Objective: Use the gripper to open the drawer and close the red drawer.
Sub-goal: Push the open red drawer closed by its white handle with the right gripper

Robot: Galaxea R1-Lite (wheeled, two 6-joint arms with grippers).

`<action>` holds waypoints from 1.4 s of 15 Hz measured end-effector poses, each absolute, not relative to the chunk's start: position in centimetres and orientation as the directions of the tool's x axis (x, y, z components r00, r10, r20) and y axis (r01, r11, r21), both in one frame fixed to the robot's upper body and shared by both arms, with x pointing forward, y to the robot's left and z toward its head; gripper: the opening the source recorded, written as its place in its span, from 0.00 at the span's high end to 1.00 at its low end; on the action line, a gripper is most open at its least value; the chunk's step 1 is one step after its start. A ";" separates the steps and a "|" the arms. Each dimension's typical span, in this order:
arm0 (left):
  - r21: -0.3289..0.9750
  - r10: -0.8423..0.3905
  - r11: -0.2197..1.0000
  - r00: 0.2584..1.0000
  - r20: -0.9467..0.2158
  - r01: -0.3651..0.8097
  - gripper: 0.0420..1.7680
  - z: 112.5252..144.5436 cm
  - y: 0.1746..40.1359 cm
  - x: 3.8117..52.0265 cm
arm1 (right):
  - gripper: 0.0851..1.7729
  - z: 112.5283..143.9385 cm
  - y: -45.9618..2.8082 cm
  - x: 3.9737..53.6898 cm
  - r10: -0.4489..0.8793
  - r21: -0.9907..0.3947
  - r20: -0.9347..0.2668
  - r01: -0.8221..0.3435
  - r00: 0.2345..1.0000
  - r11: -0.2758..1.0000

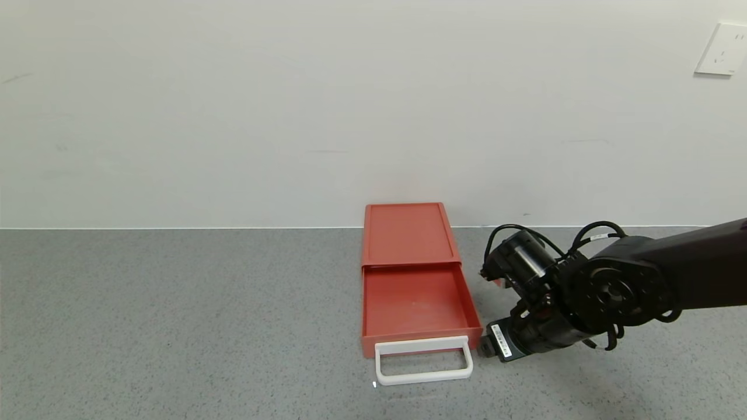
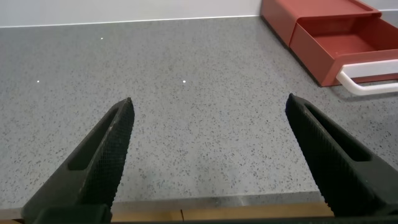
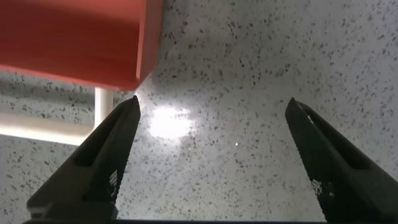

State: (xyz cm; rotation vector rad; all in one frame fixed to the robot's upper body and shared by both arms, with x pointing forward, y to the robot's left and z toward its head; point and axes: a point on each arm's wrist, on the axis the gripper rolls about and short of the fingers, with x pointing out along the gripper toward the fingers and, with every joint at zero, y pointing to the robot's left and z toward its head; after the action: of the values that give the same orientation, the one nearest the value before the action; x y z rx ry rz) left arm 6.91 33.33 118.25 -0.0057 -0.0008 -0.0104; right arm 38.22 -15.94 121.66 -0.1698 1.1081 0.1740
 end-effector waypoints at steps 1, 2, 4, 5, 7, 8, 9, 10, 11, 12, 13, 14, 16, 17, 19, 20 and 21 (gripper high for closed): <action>-0.005 -0.011 1.000 1.000 0.001 0.011 0.01 118.3 33.3 6.9 | 0.04 121.5 -15.9 38.3 0.056 -0.048 -0.899 -0.223 0.435 0.974; -0.005 -0.012 1.000 1.000 0.002 0.012 0.01 118.3 33.3 6.9 | 0.04 121.4 -15.9 38.4 0.055 -0.047 -0.901 -0.224 0.431 0.973; -0.006 -0.011 1.000 1.000 0.001 0.011 0.01 118.3 33.3 6.9 | 0.04 121.2 -15.8 38.4 0.054 -0.047 -0.903 -0.224 0.426 0.973; -0.005 -0.011 1.000 1.000 0.002 0.011 0.01 118.3 33.3 6.9 | 0.04 121.0 -15.8 38.5 0.053 -0.048 -0.904 -0.222 0.424 0.974; -0.006 -0.011 1.000 1.000 0.002 0.011 0.01 118.3 33.3 6.9 | 0.04 120.7 -15.8 38.7 0.051 -0.047 -0.906 -0.220 0.420 0.974; -0.005 -0.011 1.000 1.000 0.002 0.011 0.01 118.3 33.3 6.9 | 0.04 120.7 -15.7 38.8 0.053 -0.045 -0.905 -0.218 0.423 0.975; -0.005 -0.011 1.000 1.000 0.002 0.011 0.01 118.3 33.3 6.9 | 0.04 120.7 -15.6 39.0 0.057 -0.041 -0.902 -0.217 0.428 0.975; -0.005 -0.011 1.000 1.000 0.002 0.011 0.01 118.3 33.3 6.9 | 0.04 120.7 -15.6 39.2 0.059 -0.039 -0.900 -0.215 0.432 0.976; -0.005 -0.010 1.000 1.000 0.002 0.010 0.01 118.3 33.3 6.9 | 0.04 120.8 -15.5 39.3 0.061 -0.037 -0.898 -0.212 0.437 0.976; -0.006 -0.010 1.000 1.000 0.001 0.010 0.01 118.3 33.3 6.9 | 0.04 120.8 -15.5 39.5 0.063 -0.034 -0.895 -0.210 0.441 0.977; -0.006 -0.009 1.000 1.000 0.001 0.009 0.01 118.3 33.3 6.9 | 0.04 120.8 -15.4 39.6 0.067 -0.031 -0.893 -0.210 0.445 0.977; -0.005 -0.009 1.000 1.000 0.001 0.009 0.01 118.3 33.3 6.9 | 0.04 120.8 -15.4 39.8 0.070 -0.029 -0.890 -0.209 0.451 0.978; -0.006 -0.009 1.000 1.000 0.000 0.009 0.01 118.2 33.3 6.9 | 0.04 120.6 -15.2 40.1 0.075 -0.025 -0.885 -0.208 0.460 0.978; -0.006 -0.009 1.000 1.000 0.000 0.009 0.01 118.2 33.3 6.9 | 0.04 120.5 -15.1 40.2 0.074 -0.026 -0.884 -0.207 0.462 0.978; -0.006 -0.009 1.000 1.000 0.000 0.009 0.01 118.2 33.3 6.9 | 0.04 120.4 -15.0 40.5 0.074 -0.026 -0.882 -0.204 0.465 0.979; -0.005 -0.009 1.000 1.000 0.001 0.009 0.01 118.3 33.3 6.9 | 0.04 120.8 -14.7 41.0 0.093 -0.009 -0.861 -0.198 0.499 0.980; -0.006 -0.009 1.000 1.000 -0.001 0.009 0.01 118.2 33.3 6.9 | 0.04 120.8 -14.7 41.0 0.090 -0.011 -0.864 -0.197 0.496 0.980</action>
State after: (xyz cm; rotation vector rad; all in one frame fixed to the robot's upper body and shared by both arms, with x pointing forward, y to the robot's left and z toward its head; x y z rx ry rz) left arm 6.91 33.33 118.24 -0.0057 0.0009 -0.0089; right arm 41.04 -14.71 120.75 -0.1129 1.0381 0.1742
